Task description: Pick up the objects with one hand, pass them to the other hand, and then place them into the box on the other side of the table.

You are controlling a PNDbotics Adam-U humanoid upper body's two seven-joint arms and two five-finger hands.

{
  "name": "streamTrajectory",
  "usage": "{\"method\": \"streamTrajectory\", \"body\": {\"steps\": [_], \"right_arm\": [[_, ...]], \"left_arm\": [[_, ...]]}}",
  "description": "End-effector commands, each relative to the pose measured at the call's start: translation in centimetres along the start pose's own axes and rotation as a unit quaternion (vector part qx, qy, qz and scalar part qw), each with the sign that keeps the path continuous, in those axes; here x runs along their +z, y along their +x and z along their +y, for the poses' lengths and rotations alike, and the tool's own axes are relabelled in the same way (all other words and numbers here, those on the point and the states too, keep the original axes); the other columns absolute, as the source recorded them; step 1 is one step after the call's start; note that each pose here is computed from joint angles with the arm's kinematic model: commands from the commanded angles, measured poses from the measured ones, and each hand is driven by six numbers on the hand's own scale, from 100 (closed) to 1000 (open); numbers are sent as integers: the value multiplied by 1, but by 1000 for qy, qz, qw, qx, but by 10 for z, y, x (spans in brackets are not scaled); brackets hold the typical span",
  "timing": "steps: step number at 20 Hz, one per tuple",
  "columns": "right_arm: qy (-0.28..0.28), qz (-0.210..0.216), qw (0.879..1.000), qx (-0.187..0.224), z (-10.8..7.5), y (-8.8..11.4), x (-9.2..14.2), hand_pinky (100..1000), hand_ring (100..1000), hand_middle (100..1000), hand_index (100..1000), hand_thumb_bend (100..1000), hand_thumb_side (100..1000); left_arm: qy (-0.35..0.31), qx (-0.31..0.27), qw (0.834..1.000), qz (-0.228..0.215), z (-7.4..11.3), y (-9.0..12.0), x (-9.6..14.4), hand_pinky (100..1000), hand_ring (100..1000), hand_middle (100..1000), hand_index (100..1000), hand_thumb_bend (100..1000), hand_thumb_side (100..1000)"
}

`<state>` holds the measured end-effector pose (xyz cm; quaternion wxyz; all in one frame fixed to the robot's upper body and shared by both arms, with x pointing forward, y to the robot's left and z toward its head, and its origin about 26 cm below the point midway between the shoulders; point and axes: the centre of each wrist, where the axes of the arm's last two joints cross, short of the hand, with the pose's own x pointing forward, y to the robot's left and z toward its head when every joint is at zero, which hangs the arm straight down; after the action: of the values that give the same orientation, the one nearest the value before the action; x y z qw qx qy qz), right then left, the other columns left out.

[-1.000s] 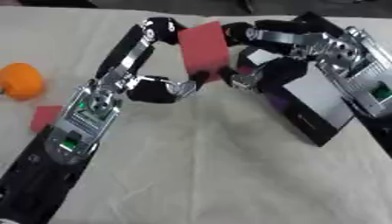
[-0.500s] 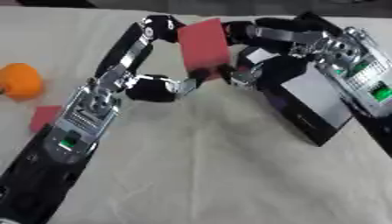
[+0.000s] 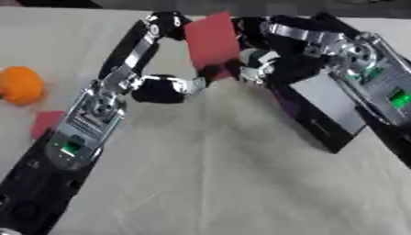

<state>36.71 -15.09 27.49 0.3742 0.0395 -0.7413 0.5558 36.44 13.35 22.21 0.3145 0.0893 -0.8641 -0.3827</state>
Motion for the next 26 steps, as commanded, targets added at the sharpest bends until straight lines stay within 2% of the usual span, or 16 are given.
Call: {"method": "streamTrajectory", "body": {"steps": [1,4,5,8,10,19,26], "right_arm": [[-5,-30,1000,3,-4,18,-2,925,771,665,678,100,374],[-5,-30,1000,1,-4,18,-1,921,763,652,667,100,332],[-6,-30,1000,0,-4,18,-1,920,761,650,665,100,319],[-6,-30,1000,-2,-5,18,0,915,755,636,653,100,280],[-6,-29,1000,-2,-5,18,0,914,754,634,651,100,268],[-16,-24,1000,-5,-7,18,3,909,750,625,643,100,263],[-37,-16,999,-6,-12,15,11,908,751,628,644,100,289]], "left_arm": [[-2,-6,1000,-17,-3,10,-6,798,718,673,713,371,270],[-2,-14,1000,-18,-3,10,-6,813,742,712,794,482,274],[-3,-17,1000,-19,-3,10,-6,815,746,718,802,506,276],[-6,-30,999,-20,-2,9,-5,825,761,739,825,676,300],[-10,-41,999,-19,-2,8,-5,829,766,744,835,749,323],[7,-66,998,12,-1,2,-2,824,768,749,838,837,390],[35,-76,995,53,1,-7,5,817,765,746,834,837,398]]}}
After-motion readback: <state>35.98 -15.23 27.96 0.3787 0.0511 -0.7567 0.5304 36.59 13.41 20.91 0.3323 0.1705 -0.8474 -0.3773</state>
